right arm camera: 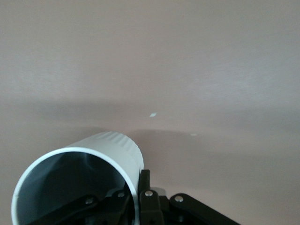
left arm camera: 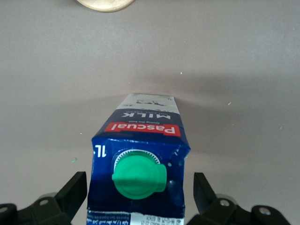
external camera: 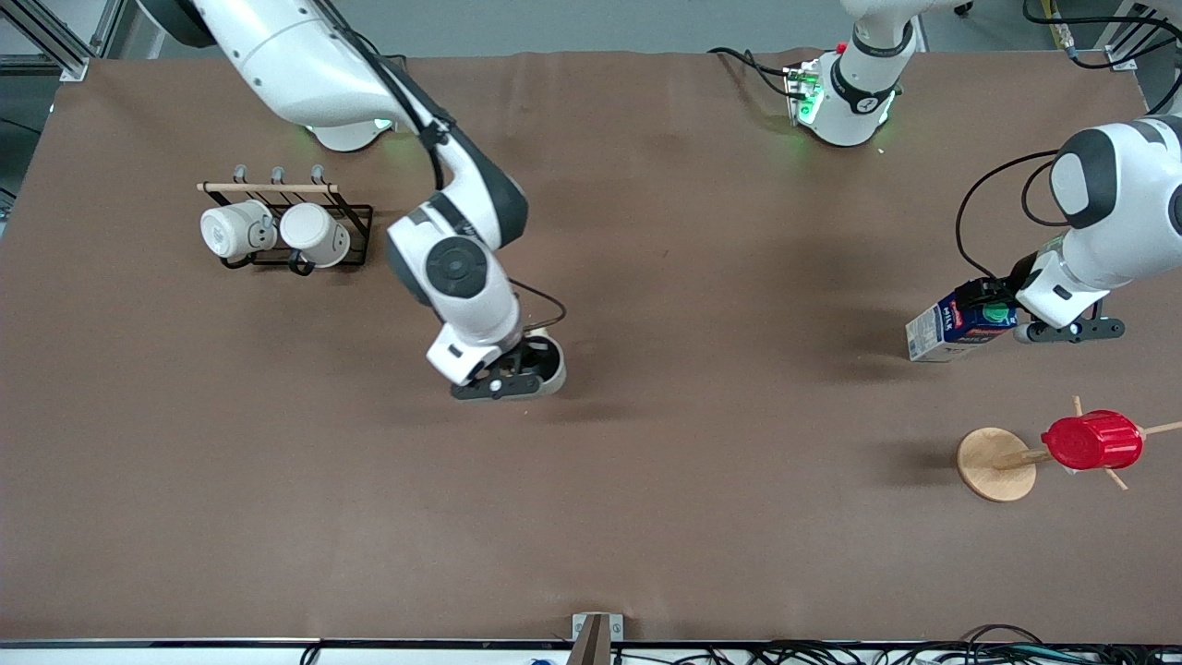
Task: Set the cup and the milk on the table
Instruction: 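Carry the grey mug to the table middle with the right gripper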
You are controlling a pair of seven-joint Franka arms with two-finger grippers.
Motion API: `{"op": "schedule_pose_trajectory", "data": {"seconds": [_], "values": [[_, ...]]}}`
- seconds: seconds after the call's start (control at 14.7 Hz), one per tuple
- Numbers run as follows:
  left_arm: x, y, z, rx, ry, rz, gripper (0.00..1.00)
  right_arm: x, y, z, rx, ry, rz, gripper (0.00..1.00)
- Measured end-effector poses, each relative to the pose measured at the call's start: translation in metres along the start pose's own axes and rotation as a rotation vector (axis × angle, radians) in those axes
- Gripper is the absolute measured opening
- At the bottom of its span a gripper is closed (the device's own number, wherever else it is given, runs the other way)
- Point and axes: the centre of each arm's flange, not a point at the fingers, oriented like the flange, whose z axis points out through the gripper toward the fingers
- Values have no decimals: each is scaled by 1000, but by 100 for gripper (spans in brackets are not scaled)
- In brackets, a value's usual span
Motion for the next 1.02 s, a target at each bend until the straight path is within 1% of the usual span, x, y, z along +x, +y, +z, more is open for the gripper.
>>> {"op": "schedule_pose_trajectory", "data": {"seconds": [0.14, 0.41, 0.68, 1.02], "values": [[0, 0, 1, 0, -2, 1, 100, -9, -19, 14, -7, 18, 39, 4], [-1, -1, 3, -1, -5, 0, 100, -23, -41, 22, 2, 11, 59, 4], [-6, -12, 10, -6, -21, -21, 100, -42, -62, 31, -31, 31, 46, 4], [-8, -12, 12, -7, -27, -21, 100, -46, -63, 48, -52, 22, 48, 5]]}}
